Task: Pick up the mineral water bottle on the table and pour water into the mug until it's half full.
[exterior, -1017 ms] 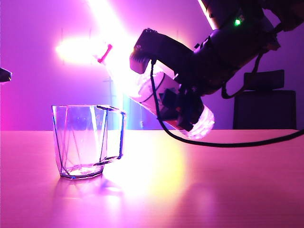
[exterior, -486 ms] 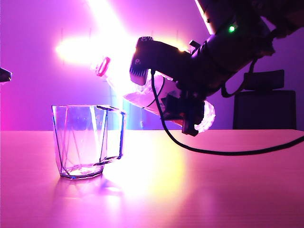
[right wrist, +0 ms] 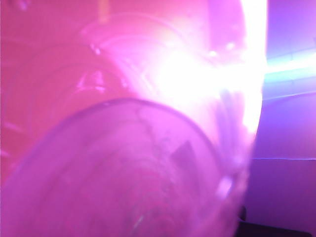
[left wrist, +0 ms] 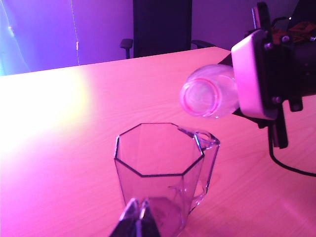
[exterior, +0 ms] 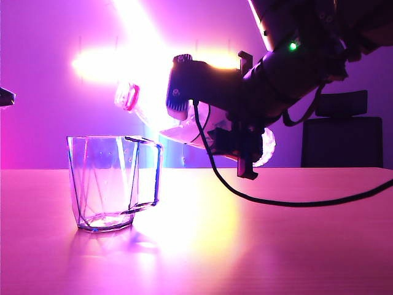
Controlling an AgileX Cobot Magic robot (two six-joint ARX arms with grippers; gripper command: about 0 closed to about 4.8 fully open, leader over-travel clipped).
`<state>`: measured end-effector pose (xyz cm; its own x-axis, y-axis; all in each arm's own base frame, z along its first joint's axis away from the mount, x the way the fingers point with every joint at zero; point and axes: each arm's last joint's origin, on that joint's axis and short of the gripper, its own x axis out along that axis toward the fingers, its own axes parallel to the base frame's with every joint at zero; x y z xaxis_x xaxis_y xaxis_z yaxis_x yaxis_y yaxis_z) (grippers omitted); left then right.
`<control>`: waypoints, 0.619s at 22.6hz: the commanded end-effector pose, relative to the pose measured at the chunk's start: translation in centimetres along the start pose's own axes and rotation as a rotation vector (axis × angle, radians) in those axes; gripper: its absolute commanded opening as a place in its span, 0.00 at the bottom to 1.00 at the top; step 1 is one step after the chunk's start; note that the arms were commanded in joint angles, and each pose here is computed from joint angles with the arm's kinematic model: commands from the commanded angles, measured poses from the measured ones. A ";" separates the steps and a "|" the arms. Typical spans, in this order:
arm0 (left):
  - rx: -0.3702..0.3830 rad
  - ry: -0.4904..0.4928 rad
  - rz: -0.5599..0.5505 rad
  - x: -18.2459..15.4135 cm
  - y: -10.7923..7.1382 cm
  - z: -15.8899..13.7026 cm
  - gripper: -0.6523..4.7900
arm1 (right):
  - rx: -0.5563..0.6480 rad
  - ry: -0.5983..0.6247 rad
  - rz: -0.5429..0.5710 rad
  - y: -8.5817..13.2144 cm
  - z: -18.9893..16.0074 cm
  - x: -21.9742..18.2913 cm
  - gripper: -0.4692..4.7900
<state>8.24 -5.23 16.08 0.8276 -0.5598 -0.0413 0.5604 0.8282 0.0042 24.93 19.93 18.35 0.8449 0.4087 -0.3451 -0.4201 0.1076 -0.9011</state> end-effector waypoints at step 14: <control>-0.002 -0.016 -0.004 0.0 0.0 0.3 0.12 | -0.080 0.008 -0.135 -2.3 1.1 1.2 0.54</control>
<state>8.24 -5.23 16.08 0.8276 -0.5598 -0.0410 0.5604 0.8282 0.0042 26.00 20.74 18.74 0.8676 0.3851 -0.3147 -0.3529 0.0307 -0.9352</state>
